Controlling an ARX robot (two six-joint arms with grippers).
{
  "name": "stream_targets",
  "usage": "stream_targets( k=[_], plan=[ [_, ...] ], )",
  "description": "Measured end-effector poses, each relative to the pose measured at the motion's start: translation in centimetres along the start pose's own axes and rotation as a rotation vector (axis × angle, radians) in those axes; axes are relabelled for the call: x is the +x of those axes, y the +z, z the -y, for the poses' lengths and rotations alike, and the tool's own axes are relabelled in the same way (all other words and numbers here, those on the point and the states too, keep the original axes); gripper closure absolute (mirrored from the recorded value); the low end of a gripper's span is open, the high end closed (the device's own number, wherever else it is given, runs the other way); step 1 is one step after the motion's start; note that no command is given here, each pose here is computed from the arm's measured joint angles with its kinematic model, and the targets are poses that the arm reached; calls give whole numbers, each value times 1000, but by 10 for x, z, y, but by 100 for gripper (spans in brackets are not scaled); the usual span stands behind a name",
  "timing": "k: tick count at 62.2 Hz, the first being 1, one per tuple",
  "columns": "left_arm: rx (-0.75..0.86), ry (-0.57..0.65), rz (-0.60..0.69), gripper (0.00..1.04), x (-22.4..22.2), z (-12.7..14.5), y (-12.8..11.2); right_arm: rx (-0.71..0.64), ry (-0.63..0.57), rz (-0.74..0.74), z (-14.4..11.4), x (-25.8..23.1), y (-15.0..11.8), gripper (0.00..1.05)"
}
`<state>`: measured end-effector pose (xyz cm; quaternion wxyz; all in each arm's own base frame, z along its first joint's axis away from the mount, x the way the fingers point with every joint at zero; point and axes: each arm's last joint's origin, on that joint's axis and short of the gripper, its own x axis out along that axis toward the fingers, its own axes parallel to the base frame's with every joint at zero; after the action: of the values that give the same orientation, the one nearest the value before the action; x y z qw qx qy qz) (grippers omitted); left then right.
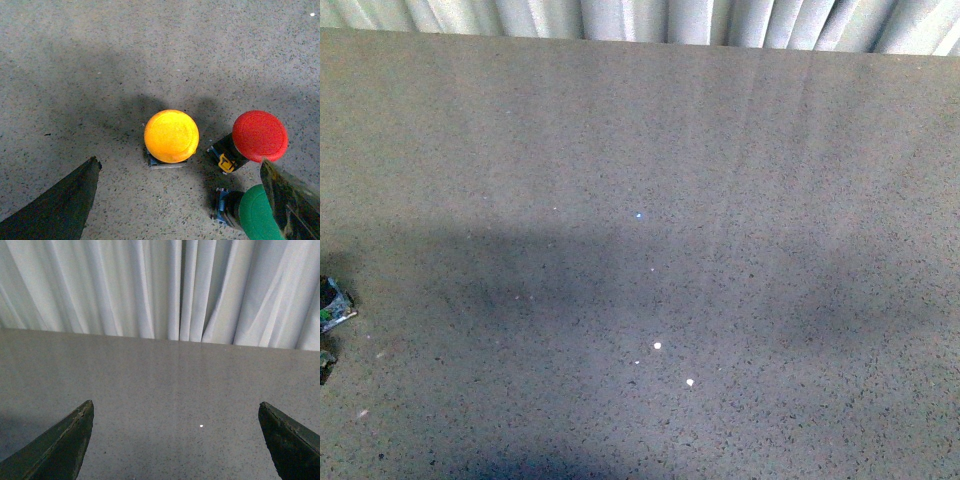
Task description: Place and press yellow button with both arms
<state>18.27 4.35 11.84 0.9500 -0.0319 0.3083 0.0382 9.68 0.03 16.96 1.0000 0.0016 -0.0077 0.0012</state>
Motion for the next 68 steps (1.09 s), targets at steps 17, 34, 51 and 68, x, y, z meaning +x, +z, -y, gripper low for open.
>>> stream_targets(
  k=[17, 34, 51, 68],
  plan=[
    [56, -5, -17, 9, 19, -5, 5, 0, 0, 0, 0, 0, 0, 9],
    [37, 14, -16, 9, 23, -14, 10, 0, 0, 0, 0, 0, 0, 9],
    [34, 14, -24, 9, 25, -16, 10, 0, 0, 0, 0, 0, 0, 9],
    [41, 4, -37, 9, 27, -13, 9, 0, 0, 0, 0, 0, 0, 9]
  ],
)
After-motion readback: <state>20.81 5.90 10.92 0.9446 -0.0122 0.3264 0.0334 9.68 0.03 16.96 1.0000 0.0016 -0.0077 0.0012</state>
